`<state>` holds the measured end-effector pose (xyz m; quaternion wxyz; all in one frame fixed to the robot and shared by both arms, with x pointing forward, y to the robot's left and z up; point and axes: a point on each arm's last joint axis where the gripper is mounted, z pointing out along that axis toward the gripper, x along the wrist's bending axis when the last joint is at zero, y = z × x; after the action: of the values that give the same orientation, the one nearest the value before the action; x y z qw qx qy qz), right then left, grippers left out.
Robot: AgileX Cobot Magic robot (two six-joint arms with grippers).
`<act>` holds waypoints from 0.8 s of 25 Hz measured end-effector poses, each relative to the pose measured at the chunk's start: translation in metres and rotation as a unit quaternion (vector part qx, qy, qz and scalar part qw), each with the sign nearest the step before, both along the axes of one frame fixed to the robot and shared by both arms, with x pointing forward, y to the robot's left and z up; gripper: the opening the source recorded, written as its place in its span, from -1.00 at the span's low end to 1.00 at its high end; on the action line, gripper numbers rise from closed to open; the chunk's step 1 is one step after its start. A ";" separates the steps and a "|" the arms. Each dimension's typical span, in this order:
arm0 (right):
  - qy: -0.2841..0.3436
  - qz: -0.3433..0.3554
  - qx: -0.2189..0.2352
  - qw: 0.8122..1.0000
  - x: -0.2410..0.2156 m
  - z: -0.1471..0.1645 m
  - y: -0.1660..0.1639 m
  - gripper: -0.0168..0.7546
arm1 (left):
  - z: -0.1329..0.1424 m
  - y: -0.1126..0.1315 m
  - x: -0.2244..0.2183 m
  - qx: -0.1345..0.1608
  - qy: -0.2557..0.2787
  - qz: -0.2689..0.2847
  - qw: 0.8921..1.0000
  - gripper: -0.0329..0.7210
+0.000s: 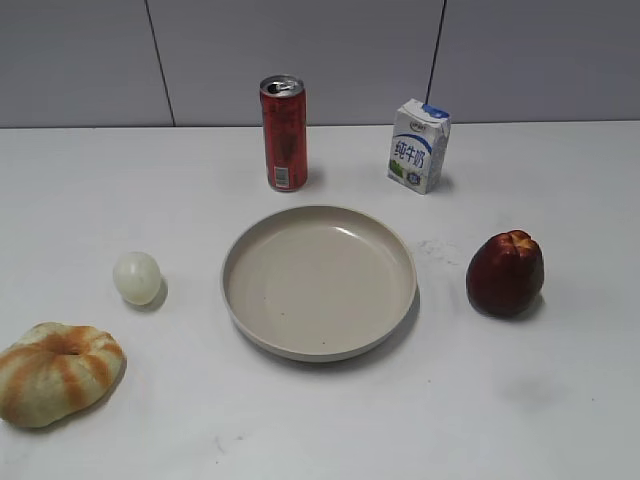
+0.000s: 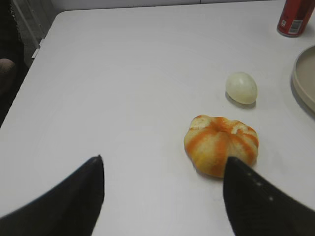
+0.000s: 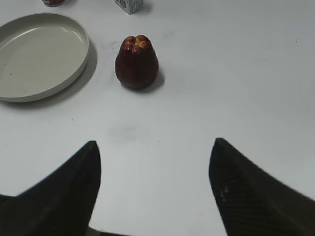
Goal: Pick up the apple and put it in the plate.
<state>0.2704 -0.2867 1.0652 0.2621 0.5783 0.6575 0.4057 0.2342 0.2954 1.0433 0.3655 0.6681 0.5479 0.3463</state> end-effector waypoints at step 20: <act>0.261 -0.001 -0.013 0.965 0.194 -0.007 0.048 0.39 | 0.000 0.000 0.000 0.000 0.000 0.000 1.000 0.60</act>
<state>0.4648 -0.2392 1.0582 0.0892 0.6611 0.7080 0.2317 0.2342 0.2954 1.0433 0.3655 0.6681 0.5479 0.3463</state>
